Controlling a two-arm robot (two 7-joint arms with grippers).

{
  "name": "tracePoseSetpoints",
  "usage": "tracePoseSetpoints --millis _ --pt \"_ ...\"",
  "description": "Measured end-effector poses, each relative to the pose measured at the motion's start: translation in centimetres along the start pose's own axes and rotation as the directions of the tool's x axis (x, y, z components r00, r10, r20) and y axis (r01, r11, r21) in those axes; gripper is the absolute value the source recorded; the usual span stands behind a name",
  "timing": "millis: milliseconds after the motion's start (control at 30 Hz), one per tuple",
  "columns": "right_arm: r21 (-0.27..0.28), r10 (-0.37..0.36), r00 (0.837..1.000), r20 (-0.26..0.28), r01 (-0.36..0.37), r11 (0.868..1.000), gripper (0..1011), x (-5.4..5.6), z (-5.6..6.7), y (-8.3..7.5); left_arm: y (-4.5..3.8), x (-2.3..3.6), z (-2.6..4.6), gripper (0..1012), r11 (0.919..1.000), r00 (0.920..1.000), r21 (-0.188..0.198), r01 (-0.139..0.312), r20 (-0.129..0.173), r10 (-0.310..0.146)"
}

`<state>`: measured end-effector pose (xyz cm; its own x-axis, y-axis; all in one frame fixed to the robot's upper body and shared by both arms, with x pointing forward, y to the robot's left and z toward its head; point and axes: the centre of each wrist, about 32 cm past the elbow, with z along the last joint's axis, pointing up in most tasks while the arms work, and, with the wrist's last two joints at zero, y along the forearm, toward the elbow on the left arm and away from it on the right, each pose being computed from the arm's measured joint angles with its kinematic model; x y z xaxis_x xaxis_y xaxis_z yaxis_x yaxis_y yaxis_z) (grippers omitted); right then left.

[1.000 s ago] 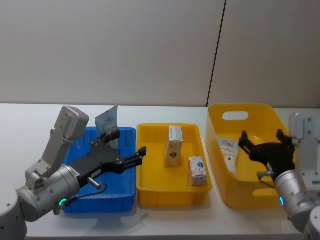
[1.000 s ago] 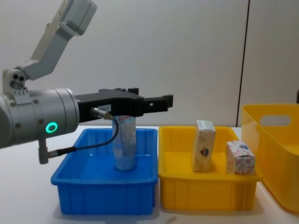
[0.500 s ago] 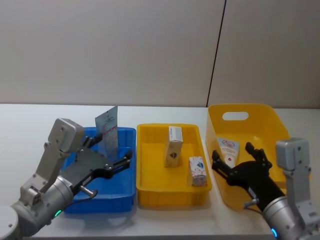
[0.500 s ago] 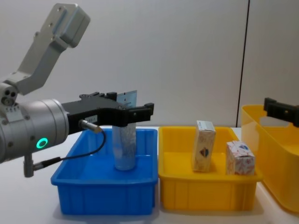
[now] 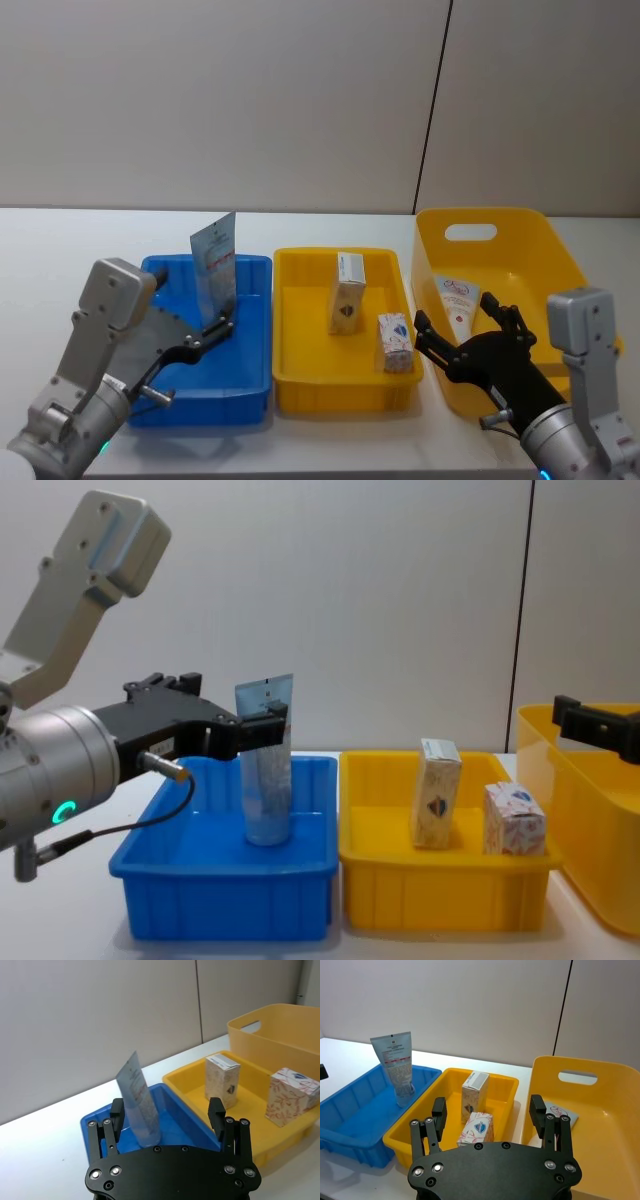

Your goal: Bimanual collaborative sorting of washing and personal care products

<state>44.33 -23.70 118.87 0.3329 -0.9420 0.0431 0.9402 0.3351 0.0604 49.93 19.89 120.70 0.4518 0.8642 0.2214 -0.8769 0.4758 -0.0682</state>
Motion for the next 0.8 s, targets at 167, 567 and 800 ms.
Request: tracePoseSetpoints --millis 167,567,800 --pt "0.0 0.0 1.0 0.0 0.0 1.0 1003 0.01 0.0 0.0 0.44 -0.3 -0.08 1001 0.9995 0.9993 -0.005 -0.032 0.017 0.032" --pt "-0.008 -0.001 1.0 -0.004 0.001 1.0 1003 -0.09 0.09 0.04 0.64 -0.44 -0.12 1001 0.9988 0.9985 -0.008 -0.048 0.026 0.048" --pt "-0.047 -0.01 1.0 -0.015 0.009 0.999 1003 -0.67 0.53 0.66 0.64 -0.43 -0.12 1002 0.9988 0.9985 -0.008 -0.049 0.026 0.049"
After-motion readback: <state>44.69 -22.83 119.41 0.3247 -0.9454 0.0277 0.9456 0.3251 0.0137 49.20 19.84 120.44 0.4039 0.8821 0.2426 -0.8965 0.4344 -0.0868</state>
